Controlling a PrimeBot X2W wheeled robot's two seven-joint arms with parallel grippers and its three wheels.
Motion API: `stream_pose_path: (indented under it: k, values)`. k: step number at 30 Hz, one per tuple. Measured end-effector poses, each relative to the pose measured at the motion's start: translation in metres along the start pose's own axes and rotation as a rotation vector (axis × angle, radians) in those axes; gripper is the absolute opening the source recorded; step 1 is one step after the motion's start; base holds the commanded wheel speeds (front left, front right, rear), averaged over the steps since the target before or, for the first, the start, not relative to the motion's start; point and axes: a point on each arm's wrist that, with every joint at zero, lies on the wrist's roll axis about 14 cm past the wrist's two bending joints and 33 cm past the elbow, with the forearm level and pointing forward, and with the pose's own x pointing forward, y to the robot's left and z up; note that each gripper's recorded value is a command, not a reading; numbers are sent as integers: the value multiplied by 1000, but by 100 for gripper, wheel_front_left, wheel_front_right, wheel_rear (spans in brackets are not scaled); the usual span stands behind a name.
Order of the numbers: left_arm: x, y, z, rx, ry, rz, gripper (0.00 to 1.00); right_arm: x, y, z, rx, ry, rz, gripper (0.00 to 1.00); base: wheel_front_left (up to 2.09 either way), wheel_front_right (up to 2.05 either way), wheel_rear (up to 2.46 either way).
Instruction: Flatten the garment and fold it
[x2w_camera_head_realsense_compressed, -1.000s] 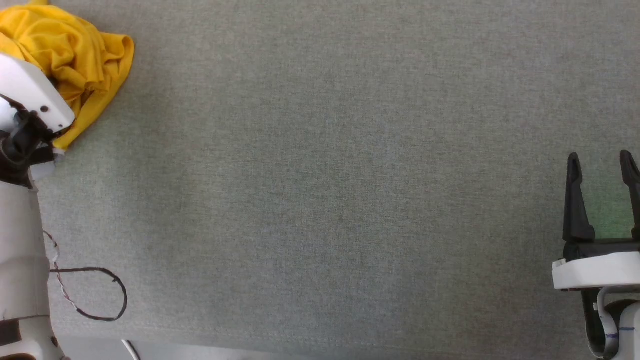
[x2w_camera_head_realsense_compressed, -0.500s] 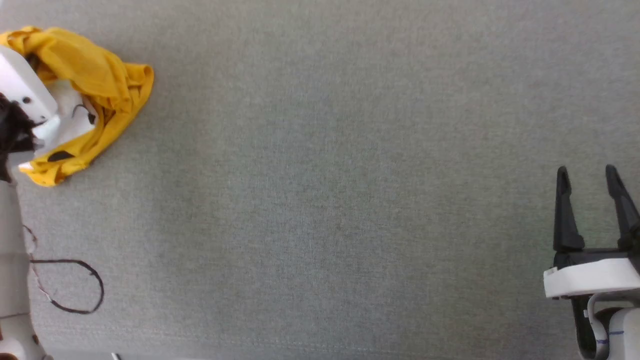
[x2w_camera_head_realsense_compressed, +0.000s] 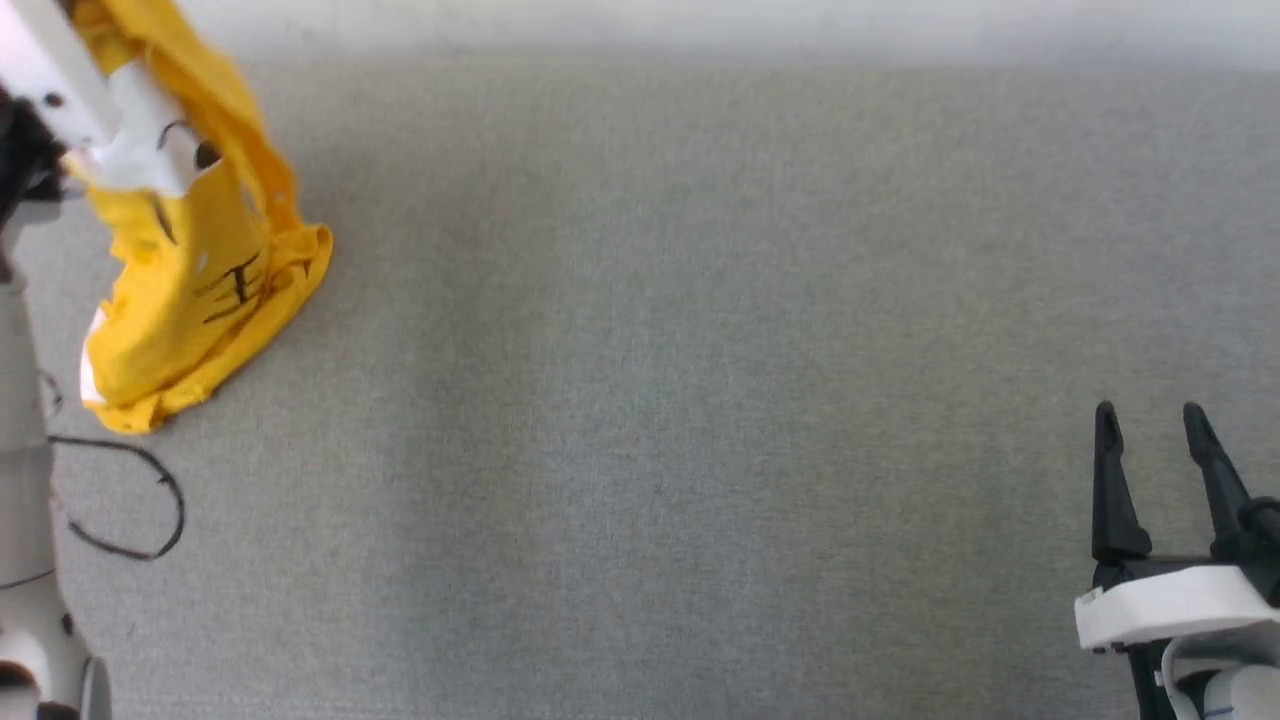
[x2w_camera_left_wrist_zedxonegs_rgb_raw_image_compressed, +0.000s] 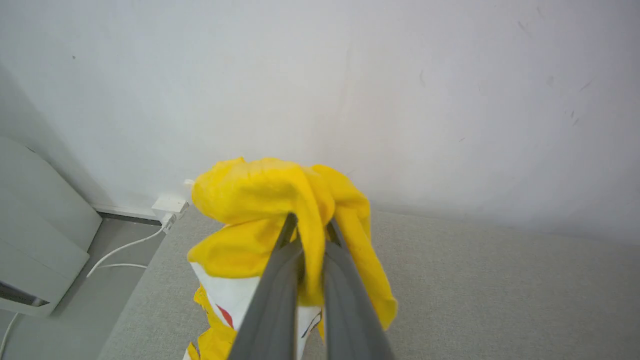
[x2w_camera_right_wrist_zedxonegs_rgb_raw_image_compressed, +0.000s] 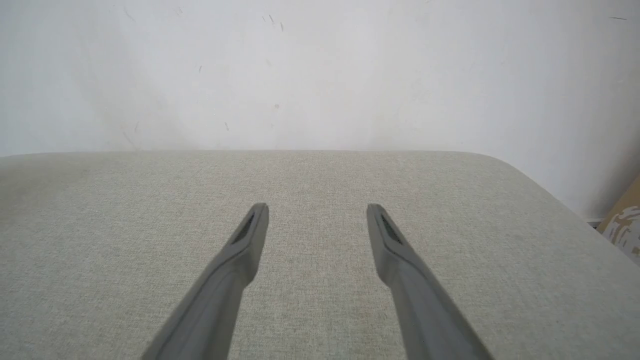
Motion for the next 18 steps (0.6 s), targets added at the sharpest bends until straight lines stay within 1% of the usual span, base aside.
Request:
stream_pose_path:
  k: [5, 10, 14, 18]
  values:
    - [-18, -45, 41, 36, -109, -111, 0, -12, -8, 14, 5, -34, -22, 100, 0, 0, 0]
    - [-42, -111, 80, 39, -229, -265, 0, -24, -15, 23, 12, -58, -45, 100, 0, 0, 0]
    - [-60, -157, 97, 16, -282, -388, 0, -32, -21, 30, 17, -77, -63, 100, 0, 0, 0]
    - [-76, -194, 109, 6, -313, -489, 0, -40, -26, 34, 21, -89, -80, 100, 0, 0, 0]
